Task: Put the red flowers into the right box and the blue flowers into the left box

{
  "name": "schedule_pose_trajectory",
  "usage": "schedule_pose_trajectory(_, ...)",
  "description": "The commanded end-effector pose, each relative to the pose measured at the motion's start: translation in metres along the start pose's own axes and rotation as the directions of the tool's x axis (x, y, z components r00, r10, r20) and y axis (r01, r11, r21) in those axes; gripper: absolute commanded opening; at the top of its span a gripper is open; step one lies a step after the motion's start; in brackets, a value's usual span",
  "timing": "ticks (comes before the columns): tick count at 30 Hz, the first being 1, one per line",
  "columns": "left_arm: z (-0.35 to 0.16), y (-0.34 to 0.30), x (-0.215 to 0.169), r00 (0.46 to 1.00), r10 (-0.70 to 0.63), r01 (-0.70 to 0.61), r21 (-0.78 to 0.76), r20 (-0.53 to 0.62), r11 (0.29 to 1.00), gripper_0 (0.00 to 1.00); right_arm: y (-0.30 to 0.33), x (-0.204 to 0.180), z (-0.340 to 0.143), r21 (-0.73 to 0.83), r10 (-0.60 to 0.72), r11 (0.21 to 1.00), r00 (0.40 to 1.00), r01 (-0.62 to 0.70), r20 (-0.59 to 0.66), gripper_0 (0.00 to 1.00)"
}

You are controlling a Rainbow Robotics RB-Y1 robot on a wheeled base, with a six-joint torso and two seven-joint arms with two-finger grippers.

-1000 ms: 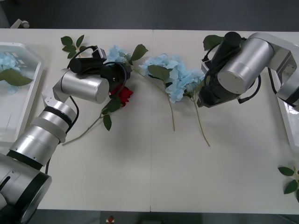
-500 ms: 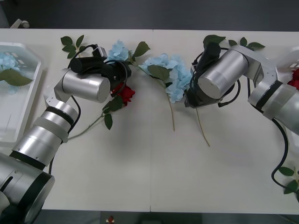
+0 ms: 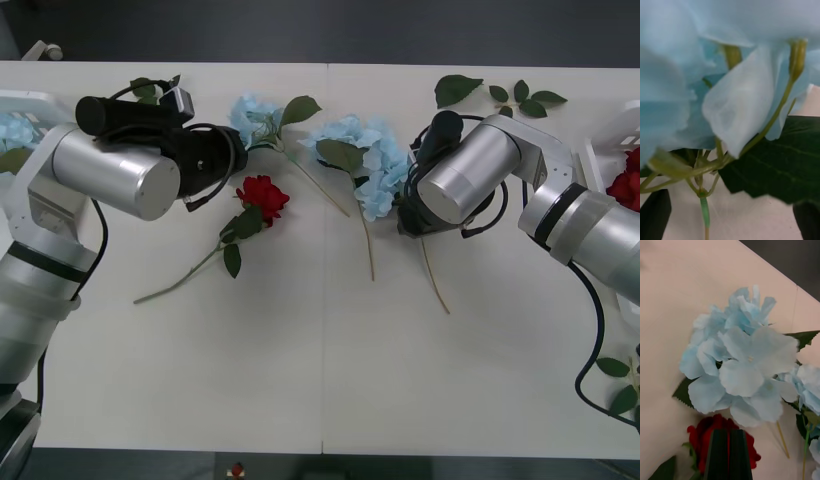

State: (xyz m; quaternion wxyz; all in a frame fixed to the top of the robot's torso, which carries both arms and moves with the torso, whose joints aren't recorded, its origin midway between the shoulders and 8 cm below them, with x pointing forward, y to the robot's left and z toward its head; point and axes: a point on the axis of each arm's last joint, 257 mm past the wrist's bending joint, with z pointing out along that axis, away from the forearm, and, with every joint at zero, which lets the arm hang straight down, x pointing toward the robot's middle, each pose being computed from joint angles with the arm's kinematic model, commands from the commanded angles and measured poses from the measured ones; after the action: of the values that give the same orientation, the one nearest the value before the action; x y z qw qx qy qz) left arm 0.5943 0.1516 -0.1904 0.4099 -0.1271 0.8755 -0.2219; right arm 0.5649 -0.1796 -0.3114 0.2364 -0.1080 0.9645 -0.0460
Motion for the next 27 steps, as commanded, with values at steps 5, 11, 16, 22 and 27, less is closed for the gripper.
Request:
schedule_pose_trajectory(5,-0.051,-0.008,0.006,0.994,0.093,-0.09,0.055,-0.056,0.994,0.0,0.013,-0.016,-0.005,-0.014,-0.061,0.998,0.998,0.061,0.031,0.38)
schedule_pose_trajectory(11,-0.066,0.0,0.012,0.992,0.098,-0.093,0.072,-0.074,0.993,0.0,0.014,-0.016,-0.001,-0.017,-0.062,0.998,0.997,0.063,0.036,0.11)
schedule_pose_trajectory(16,-0.066,0.009,0.012,0.972,0.227,-0.223,0.061,-0.065,0.973,0.21,0.011,-0.017,-0.004,-0.05,-0.034,0.998,0.999,0.036,0.031,0.0)
schedule_pose_trajectory(22,-0.067,0.024,0.002,0.862,0.505,-0.504,0.035,-0.043,0.863,1.0,-0.009,-0.043,-0.033,-0.167,-0.064,0.983,0.996,0.075,0.068,0.0)
schedule_pose_trajectory(27,-0.068,0.041,-0.011,0.717,0.696,-0.697,-0.017,-0.04,0.717,1.0,-0.02,-0.07,-0.074,-0.297,-0.131,0.939,0.979,0.174,0.157,0.0)
